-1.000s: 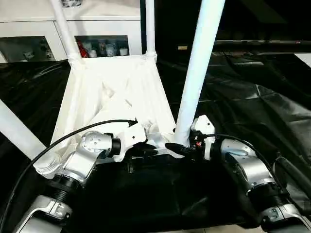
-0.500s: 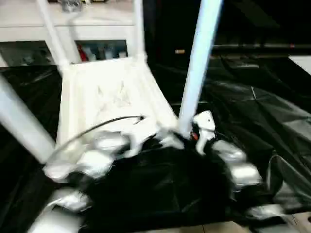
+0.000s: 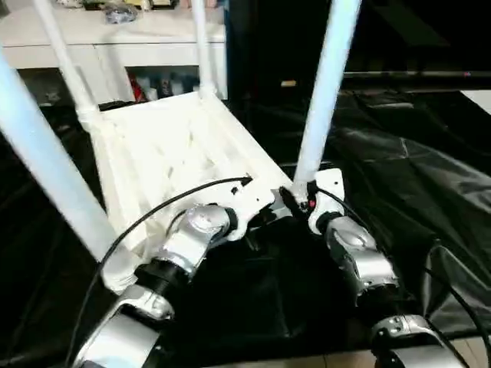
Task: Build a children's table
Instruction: Rotate leg to tighten
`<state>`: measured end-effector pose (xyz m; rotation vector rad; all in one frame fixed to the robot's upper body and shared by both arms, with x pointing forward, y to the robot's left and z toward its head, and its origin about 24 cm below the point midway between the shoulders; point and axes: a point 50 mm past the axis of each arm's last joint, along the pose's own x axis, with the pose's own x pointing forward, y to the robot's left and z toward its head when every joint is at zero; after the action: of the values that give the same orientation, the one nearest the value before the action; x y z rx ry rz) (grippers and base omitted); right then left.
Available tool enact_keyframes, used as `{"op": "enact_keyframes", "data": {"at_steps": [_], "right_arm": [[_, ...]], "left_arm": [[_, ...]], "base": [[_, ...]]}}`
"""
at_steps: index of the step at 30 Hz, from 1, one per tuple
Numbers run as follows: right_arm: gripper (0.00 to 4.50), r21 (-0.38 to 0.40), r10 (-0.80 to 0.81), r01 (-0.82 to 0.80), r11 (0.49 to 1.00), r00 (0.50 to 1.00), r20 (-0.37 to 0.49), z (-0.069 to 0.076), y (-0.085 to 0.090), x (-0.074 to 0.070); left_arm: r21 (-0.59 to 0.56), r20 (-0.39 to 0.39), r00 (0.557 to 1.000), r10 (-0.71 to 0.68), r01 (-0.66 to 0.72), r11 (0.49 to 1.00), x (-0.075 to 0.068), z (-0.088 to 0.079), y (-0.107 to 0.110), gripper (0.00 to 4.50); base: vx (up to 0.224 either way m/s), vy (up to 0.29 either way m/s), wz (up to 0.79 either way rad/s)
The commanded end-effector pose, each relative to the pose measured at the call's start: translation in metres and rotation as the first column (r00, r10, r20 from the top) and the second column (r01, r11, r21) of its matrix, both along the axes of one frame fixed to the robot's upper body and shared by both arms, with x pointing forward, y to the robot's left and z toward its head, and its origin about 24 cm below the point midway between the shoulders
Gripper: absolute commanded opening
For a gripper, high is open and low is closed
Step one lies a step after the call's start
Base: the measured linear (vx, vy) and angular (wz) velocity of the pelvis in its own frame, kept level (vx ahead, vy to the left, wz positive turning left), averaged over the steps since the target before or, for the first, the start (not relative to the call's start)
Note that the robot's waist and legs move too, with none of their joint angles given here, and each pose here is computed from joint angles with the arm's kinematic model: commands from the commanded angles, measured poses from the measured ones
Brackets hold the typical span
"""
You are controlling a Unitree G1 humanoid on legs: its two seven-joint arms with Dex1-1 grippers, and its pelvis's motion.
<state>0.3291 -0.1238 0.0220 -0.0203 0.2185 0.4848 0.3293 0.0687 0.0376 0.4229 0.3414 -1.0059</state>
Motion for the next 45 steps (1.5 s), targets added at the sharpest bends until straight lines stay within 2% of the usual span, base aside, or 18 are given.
{"op": "enact_keyframes", "data": {"at_steps": [1, 3, 7, 13, 15, 16, 19, 21, 27, 34, 35, 36, 37, 38, 39, 41, 43, 45], "right_arm": [[3.66, 0.019, 0.239, -0.239, 0.971, 0.971, 0.012, 0.005, 0.022, -0.009], [3.66, 0.017, 0.306, -0.306, 0.952, 0.952, 0.013, 0.008, 0.018, -0.012], [3.66, -0.009, 0.49, -0.49, 0.872, 0.872, -0.002, 0.015, -0.004, -0.024], [3.66, -0.009, 0.591, -0.592, 0.806, 0.806, -0.027, 0.019, -0.013, -0.031], [3.66, -0.019, 0.601, -0.602, 0.799, 0.799, -0.032, 0.019, -0.014, -0.031], [3.42, -0.02, 0.601, -0.602, 0.798, 0.798, -0.032, 0.019, -0.014, -0.031], [3.31, -0.014, 0.606, -0.607, 0.795, 0.795, -0.034, 0.02, -0.013, -0.03], [2.98, -0.011, 0.613, -0.613, 0.79, 0.789, -0.041, 0.019, -0.013, -0.03], [2.71, -0.006, 0.621, -0.622, 0.783, 0.783, -0.05, 0.018, -0.013, -0.031], [2.68, 0.011, 0.596, -0.596, 0.803, 0.802, -0.051, 0.014, -0.012, -0.032], [2.68, 0.014, 0.549, -0.549, 0.836, 0.835, -0.049, 0.011, -0.012, -0.03], [2.68, 0.021, 0.445, -0.444, 0.896, 0.894, -0.047, 0.005, -0.011, -0.026], [2.68, 0.021, 0.445, -0.444, 0.896, 0.894, -0.047, 0.005, -0.011, -0.026], [2.68, 0.026, 0.313, -0.312, 0.95, 0.948, -0.056, -0.002, -0.008, -0.021], [2.68, 0.033, 0.208, -0.206, 0.978, 0.976, -0.073, -0.008, -0.004, -0.018], [2.67, 0.034, 0.172, -0.17, 0.985, 0.982, -0.08, -0.009, -0.003, -0.017], [2.67, 0.026, 0.046, -0.044, 0.999, 0.994, -0.094, -0.014, 0.012, -0.012], [2.67, 0.018, -0.006, 0.007, 1.0, 0.996, -0.091, -0.013, 0.027, -0.009]], "left_arm": [[-0.041, -0.041, 0.999, -0.024, 0.023, 0.999, -0.007, -0.009, 0.01, 0.0], [-0.053, -0.05, 0.997, -0.056, 0.053, 0.997, -0.009, -0.008, 0.014, 0.0], [-0.097, -0.085, 0.975, -0.205, 0.196, 0.976, -0.021, -0.004, 0.033, 0.0], [-0.109, -0.125, 0.956, -0.267, 0.254, 0.961, -0.027, 0.0, 0.046, 0.0], [-0.111, -0.124, 0.955, -0.269, 0.256, 0.96, -0.027, 0.0, 0.047, 0.0], [-0.111, -0.124, 0.955, -0.269, 0.256, 0.96, -0.027, 0.0, 0.048, 0.0], [-0.112, -0.127, 0.953, -0.274, 0.26, 0.959, -0.027, 0.001, 0.049, 0.0], [-0.112, -0.128, 0.953, -0.275, 0.262, 0.959, -0.027, 0.001, 0.049, 0.0], [-0.115, -0.132, 0.95, -0.282, 0.268, 0.957, -0.028, 0.002, 0.049, 0.0], [-0.109, -0.138, 0.953, -0.27, 0.257, 0.96, -0.028, -0.001, 0.048, 0.0], [-0.094, -0.132, 0.964, -0.232, 0.221, 0.971, -0.026, -0.003, 0.046, 0.0], [-0.082, -0.115, 0.979, -0.166, 0.157, 0.984, -0.021, -0.005, 0.041, 0.0], [-0.082, -0.115, 0.979, -0.166, 0.157, 0.984, -0.021, -0.005, 0.041, 0.0], [-0.077, -0.096, 0.991, -0.097, 0.09, 0.993, -0.015, -0.007, 0.031, 0.0], [-0.078, -0.088, 0.995, -0.056, 0.049, 0.996, -0.012, -0.008, 0.02, 0.0], [-0.079, -0.086, 0.995, -0.044, 0.037, 0.996, -0.011, -0.008, 0.016, 0.0], [-0.086, -0.08, 0.997, 0.008, -0.015, 0.996, -0.007, -0.008, -0.008, 0.0], [-0.094, -0.077, 0.997, 0.018, -0.026, 0.995, -0.006, -0.006, -0.026, 0.0]], "base": [[0.0, 0.0, 0.0], [0.0, 0.0, 0.0], [0.0, 0.0, 0.0], [0.0, 0.0, 0.0], [0.0, 0.0, 0.0], [0.0, 0.0, 0.0], [0.0, 0.0, 0.0], [0.0, 0.0, 0.0], [0.0, 0.0, 0.0], [0.0, 0.0, 0.0], [0.0, 0.0, 0.0], [0.0, 0.0, 0.0], [0.0, 0.0, 0.0], [0.0, 0.0, 0.0], [0.0, 0.0, 0.0], [0.0, 0.0, 0.0], [0.0, 0.0, 0.0], [0.0, 0.0, 0.0]]}}
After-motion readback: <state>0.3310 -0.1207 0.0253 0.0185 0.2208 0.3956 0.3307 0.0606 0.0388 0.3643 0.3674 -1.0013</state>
